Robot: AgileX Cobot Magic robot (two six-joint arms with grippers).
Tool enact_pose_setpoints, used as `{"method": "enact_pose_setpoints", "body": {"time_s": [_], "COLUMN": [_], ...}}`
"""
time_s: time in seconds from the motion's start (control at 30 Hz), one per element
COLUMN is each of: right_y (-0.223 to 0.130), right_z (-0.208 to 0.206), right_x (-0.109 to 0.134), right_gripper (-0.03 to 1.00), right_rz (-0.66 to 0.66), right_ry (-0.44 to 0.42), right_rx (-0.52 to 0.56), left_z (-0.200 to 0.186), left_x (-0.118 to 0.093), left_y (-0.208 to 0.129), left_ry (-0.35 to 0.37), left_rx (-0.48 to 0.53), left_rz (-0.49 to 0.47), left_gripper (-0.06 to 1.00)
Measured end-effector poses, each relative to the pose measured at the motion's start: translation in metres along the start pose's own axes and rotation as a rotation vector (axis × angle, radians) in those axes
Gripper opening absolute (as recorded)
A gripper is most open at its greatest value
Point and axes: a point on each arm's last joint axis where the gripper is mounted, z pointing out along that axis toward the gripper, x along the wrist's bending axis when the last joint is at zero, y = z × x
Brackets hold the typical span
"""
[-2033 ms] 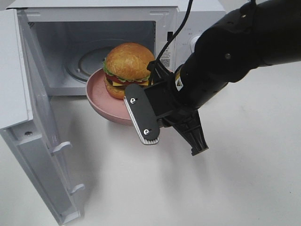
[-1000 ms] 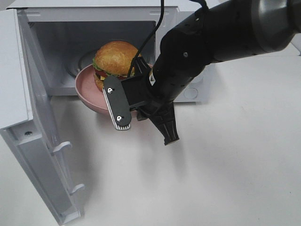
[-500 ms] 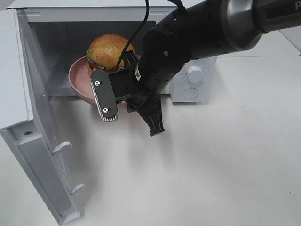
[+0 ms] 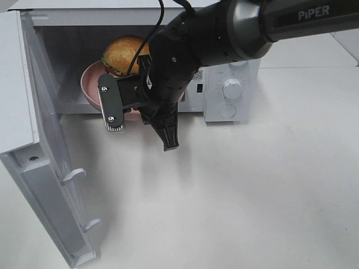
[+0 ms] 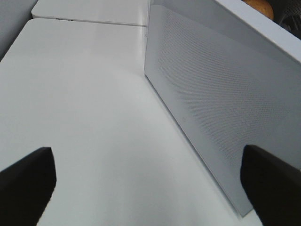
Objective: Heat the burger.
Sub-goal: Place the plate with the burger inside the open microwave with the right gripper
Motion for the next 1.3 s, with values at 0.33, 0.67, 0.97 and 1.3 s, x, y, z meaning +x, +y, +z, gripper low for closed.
{"method": "enact_pose_setpoints", "body": {"time_s": [0.33, 0.67, 0.97, 1.3], "right_y": [0.007, 0.012, 0.015, 0.018], "right_z": [0.021, 0.031, 0.035, 0.039], "right_x": [-0.017, -0.035, -0.048, -0.056], "right_gripper": [0.03, 0.03, 0.03, 0.03], "right_rz": [0.015, 0.052, 0.044, 0.042], "right_ry": [-0.002, -0.027, -0.071, -0.099], "right_rx": [0.023, 0.047, 0.048, 0.046], "left_z": [0.0, 0.0, 0.0, 0.0], "left_x": [0.0, 0.0, 0.0, 0.0], "left_y": [0.0, 0.0, 0.0, 0.0], "left_ry": [0.0, 0.0, 0.0, 0.0], "left_rx": [0.0, 0.0, 0.0, 0.0], "left_rz": [0.0, 0.0, 0.0, 0.0], "left_gripper": [0.99, 0.99, 0.99, 0.99]}}
